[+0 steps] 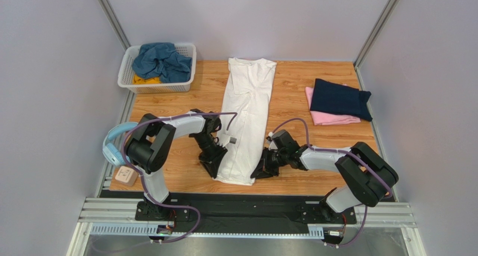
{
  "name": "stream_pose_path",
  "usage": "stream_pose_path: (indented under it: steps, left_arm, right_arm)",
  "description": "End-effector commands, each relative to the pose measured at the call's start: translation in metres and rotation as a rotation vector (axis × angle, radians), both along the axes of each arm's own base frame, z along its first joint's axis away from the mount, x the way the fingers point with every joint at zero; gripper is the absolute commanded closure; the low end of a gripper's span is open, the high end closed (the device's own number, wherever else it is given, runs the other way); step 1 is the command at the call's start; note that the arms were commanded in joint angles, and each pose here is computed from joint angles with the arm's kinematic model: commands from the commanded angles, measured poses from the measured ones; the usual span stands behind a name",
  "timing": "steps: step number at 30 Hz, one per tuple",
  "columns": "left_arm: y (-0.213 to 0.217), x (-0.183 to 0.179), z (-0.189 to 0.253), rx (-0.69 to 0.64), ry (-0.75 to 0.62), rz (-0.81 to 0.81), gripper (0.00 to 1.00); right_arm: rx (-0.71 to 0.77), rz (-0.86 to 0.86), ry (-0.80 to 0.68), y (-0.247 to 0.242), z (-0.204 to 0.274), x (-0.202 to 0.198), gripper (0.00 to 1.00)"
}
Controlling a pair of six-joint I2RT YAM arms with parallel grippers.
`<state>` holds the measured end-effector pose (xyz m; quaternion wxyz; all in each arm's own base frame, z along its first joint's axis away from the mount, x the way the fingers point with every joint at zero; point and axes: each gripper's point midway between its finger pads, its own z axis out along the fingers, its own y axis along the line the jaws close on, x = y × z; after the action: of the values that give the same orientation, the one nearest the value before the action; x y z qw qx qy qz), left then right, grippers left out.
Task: Fold and stack the t-shirts
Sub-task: Grab the bottom of the folded rectangular tshirt with both arms
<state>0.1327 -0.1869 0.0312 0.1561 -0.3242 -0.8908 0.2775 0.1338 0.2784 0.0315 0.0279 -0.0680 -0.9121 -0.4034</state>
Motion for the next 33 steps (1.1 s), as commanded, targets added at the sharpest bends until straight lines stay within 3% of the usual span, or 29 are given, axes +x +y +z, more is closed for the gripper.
stream_pose_path:
  steps: [1, 3, 5, 6, 22, 27, 33]
  left_arm:
    - [-0.007, 0.006, 0.009, -0.045, -0.024, -0.006, 0.73]
    - [-0.007, 0.006, 0.011, -0.056, -0.026, -0.013, 0.78]
    - [-0.008, 0.006, 0.017, -0.065, -0.025, -0.018, 0.97]
    - [-0.01, 0.006, 0.02, -0.083, -0.02, -0.017, 1.0]
    - [-0.012, -0.002, 0.067, -0.223, 0.005, -0.137, 1.0]
    - [0.004, -0.009, 0.08, -0.195, -0.016, -0.266, 0.99]
    - [0.024, -0.021, 0.076, -0.141, -0.008, -0.313, 0.99]
  right_arm:
    - [0.023, 0.008, -0.014, 0.003, 0.001, 0.0, 1.0]
    - [0.025, 0.011, -0.014, 0.002, 0.002, -0.002, 1.0]
    - [0.026, 0.015, -0.013, 0.002, 0.003, -0.003, 1.0]
    - [0.028, 0.016, -0.017, 0.001, 0.005, -0.003, 1.0]
    - [0.039, 0.043, -0.04, -0.007, 0.036, -0.014, 1.0]
    - [0.049, 0.051, -0.058, -0.012, 0.054, -0.021, 1.0]
    - [0.056, 0.061, -0.068, -0.016, 0.068, -0.026, 1.0]
